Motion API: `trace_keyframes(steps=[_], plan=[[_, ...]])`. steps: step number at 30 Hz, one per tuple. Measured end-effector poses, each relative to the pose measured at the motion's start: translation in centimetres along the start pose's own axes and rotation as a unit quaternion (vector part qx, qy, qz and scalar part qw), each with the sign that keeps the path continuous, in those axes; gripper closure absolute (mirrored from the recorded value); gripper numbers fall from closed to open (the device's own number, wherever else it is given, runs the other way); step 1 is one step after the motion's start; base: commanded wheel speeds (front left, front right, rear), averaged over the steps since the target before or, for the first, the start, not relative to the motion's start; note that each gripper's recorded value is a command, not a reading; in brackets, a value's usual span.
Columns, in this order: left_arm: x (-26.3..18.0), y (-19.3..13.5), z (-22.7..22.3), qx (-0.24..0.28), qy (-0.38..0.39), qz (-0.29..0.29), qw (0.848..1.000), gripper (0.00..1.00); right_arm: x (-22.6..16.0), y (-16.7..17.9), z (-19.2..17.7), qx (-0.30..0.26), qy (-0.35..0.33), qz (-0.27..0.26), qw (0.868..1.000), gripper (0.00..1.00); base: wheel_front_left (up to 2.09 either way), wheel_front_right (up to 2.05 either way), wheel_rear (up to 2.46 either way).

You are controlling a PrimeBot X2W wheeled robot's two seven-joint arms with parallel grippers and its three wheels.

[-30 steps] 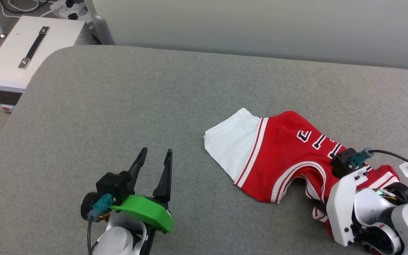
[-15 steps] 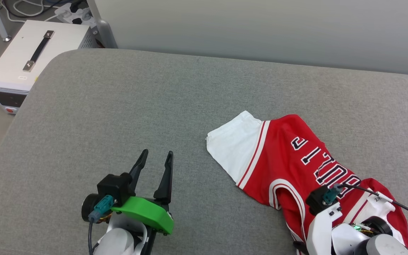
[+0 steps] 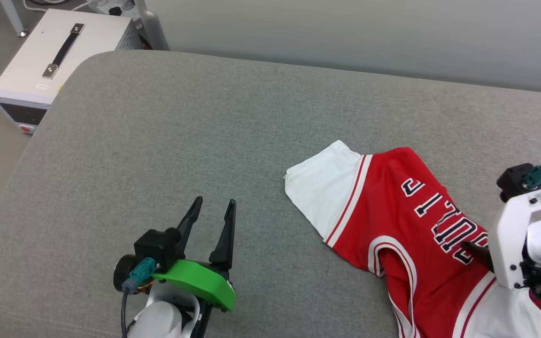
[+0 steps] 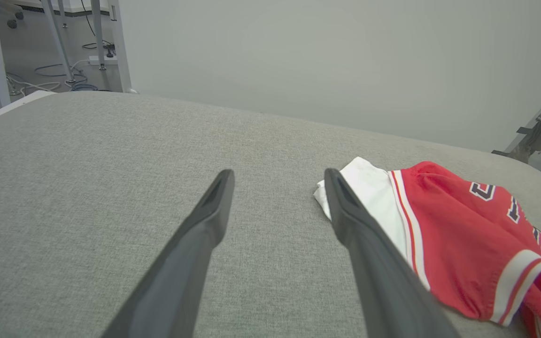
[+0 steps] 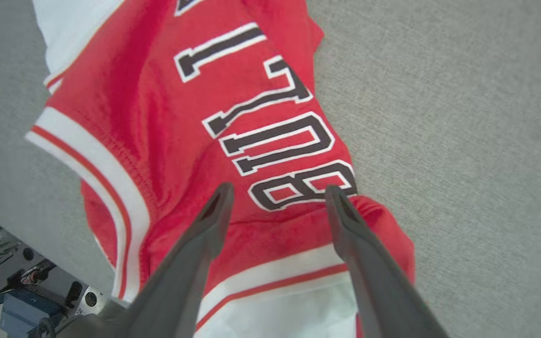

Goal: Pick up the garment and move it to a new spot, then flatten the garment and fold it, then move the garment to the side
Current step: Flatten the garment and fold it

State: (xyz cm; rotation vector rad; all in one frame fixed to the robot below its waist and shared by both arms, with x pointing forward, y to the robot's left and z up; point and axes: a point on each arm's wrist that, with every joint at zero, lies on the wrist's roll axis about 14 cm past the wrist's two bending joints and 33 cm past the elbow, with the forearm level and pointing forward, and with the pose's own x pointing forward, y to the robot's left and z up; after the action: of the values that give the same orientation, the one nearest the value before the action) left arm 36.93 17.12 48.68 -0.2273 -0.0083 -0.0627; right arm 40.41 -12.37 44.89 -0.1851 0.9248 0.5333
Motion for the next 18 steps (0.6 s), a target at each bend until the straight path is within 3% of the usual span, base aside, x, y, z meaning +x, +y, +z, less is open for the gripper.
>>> trace_keyframes(steps=[5, 12, 13, 14, 15, 18], plan=[[0.0, 0.8, -0.5, 0.0, 0.008, 0.013, 1.0, 0.0, 1.3, -4.5, -1.5, 0.0, 0.054, -0.064, 0.996, 0.0, 0.0, 0.0, 0.0], [0.3, 2.1, -0.8, 0.003, 0.014, 0.031, 0.999, 0.0, 4.7, -4.9, -4.5, 0.026, 0.121, -0.053, 0.991, 0.0, 0.0, 0.0, 0.0], [0.3, 2.2, -0.9, 0.003, 0.015, 0.033, 0.999, 0.0, 5.0, -4.9, -4.8, 0.028, 0.129, -0.051, 0.99, 0.25, 0.0, 0.0, 0.0], [0.2, 2.3, -0.9, 0.004, 0.017, 0.035, 0.999, 0.0, 5.1, -4.9, -5.0, 0.029, 0.134, -0.049, 0.989, 0.76, 0.0, 0.0, 0.0], [0.2, 2.4, -1.0, 0.004, 0.018, 0.036, 0.999, 0.0, 5.3, -4.9, -5.1, 0.028, 0.136, -0.048, 0.989, 1.0, 0.0, 0.0, 0.0], [0.1, 2.5, -1.0, 0.004, 0.018, 0.038, 0.999, 0.0, 5.5, -5.0, -4.1, 0.015, 0.122, -0.05, 0.991, 1.0, 0.0, 0.0, 0.0]])
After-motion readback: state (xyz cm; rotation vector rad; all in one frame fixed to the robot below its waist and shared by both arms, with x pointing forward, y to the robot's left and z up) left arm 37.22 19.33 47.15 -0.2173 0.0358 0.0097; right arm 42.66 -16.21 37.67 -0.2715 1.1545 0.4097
